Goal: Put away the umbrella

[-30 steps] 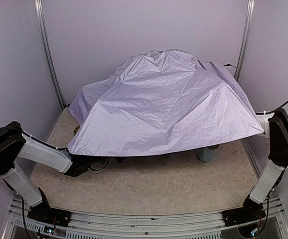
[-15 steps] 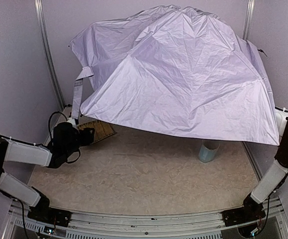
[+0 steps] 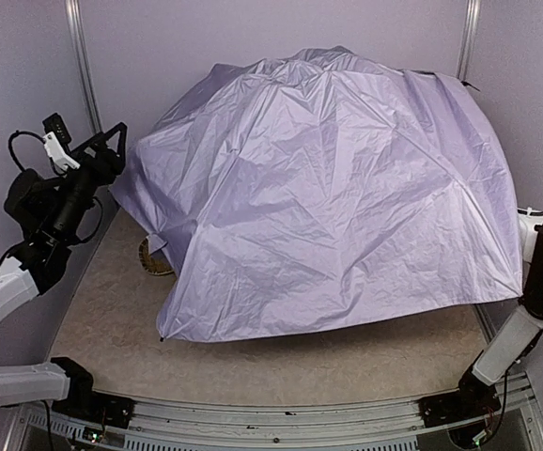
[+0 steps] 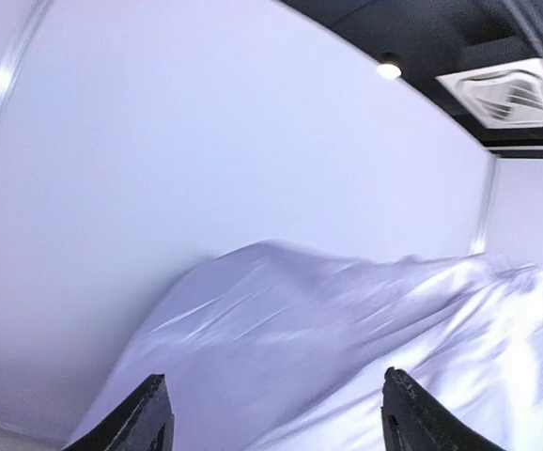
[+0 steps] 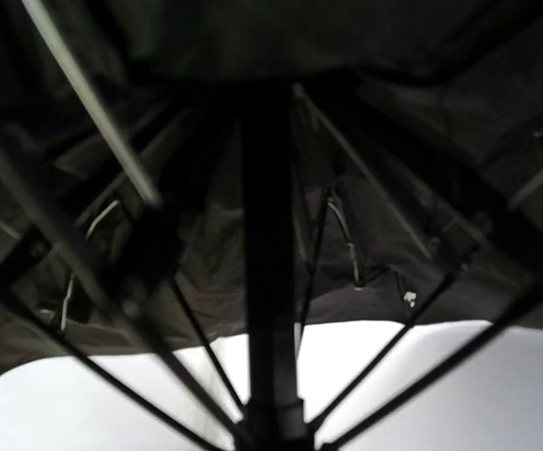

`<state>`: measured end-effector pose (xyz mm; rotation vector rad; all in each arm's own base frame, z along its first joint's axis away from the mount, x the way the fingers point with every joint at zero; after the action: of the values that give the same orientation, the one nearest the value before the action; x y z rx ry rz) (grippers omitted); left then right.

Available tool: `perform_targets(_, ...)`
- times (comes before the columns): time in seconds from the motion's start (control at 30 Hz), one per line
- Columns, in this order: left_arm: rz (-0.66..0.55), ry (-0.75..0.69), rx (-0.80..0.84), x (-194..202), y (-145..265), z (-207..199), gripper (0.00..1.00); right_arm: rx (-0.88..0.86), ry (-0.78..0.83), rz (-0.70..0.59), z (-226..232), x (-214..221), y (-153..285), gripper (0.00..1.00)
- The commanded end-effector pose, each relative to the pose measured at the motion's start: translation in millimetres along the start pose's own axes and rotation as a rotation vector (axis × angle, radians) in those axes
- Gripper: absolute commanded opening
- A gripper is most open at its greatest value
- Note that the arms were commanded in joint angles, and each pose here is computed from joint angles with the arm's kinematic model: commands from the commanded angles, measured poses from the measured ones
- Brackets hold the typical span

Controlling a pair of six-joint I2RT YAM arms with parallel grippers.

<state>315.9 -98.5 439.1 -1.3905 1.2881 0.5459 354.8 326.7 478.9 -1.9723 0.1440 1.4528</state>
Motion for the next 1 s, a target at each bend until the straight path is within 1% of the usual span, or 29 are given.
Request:
perform_targets(0.0, 0.102, -0.099, 0.389, 14.4, 5.8, -87.3, 0.76, -0.183, -0.046, 0.082, 53.6, 44.7, -18.4, 0.00)
perform_targets(0.1, 0.144, -0.121, 0.500, 27.3, 8.3, -120.4, 0.83, -0.253, -0.079, 0.115, 79.8, 66.3, -30.1, 0.00)
perform_targets(0.13, 0.176, -0.127, 0.522, 37.3, 5.2, -127.1, 0.86, -0.279, -0.089, 0.121, 90.0, 72.3, -32.9, 0.00)
perform_targets(0.17, 0.217, -0.135, 0.521, 50.4, -1.2, -128.1, 0.89, -0.306, -0.098, 0.122, 100.4, 75.7, -35.9, 0.00)
perform_targets(0.27, 0.355, -0.158, 0.498, 93.1, -18.8, -126.2, 0.94, -0.375, -0.131, 0.129, 127.1, 85.3, -41.7, 0.00)
perform_targets(0.33, 0.418, -0.165, 0.508, 115.7, -22.8, -128.3, 0.94, -0.403, -0.160, 0.127, 142.5, 89.9, -42.4, 0.00)
perform_targets(0.4, 0.434, -0.176, 0.530, 126.0, -23.0, -136.2, 0.92, -0.404, -0.183, 0.128, 148.4, 99.6, -42.8, 0.00)
perform_targets(0.47, 0.439, -0.188, 0.559, 128.2, -23.8, -149.7, 0.89, -0.395, -0.203, 0.106, 148.6, 98.1, -50.2, 0.00)
perform_targets(0.57, 0.427, -0.236, 0.587, 111.1, -30.7, -178.7, 0.86, -0.402, -0.194, 0.025, 150.4, 68.8, -68.5, 0.00)
perform_targets(0.63, 0.384, -0.302, 0.607, 86.6, -33.1, -207.7, 0.86, -0.425, -0.161, -0.055, 159.0, 38.3, -80.9, 0.00)
perform_targets(0.7, 0.365, -0.342, 0.588, 70.5, -34.0, -223.3, 0.86, -0.451, -0.132, -0.133, 166.4, 6.4, -88.9, 0.00)
perform_targets(0.83, 0.335, -0.340, 0.522, 37.7, -38.7, -226.6, 0.85, -0.470, -0.091, -0.242, 186.0, -34.4, -89.9, 0.00)
perform_targets(0.97, 0.321, -0.335, 0.458, 20.0, -39.9, -216.1, 0.83, -0.420, -0.094, -0.268, 191.2, -46.8, -81.2, 0.00)
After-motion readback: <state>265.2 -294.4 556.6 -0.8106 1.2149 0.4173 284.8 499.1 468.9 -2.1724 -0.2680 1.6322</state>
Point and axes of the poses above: each gripper's point midway between its finger pads, its own y axis back along the fingers, its own z axis along the line the jaws close on, x = y × z, the point moved 1 cm from there along y, back along the fingers, and after that the axes turned 3 degrees about -y, right-handed, at the moved point
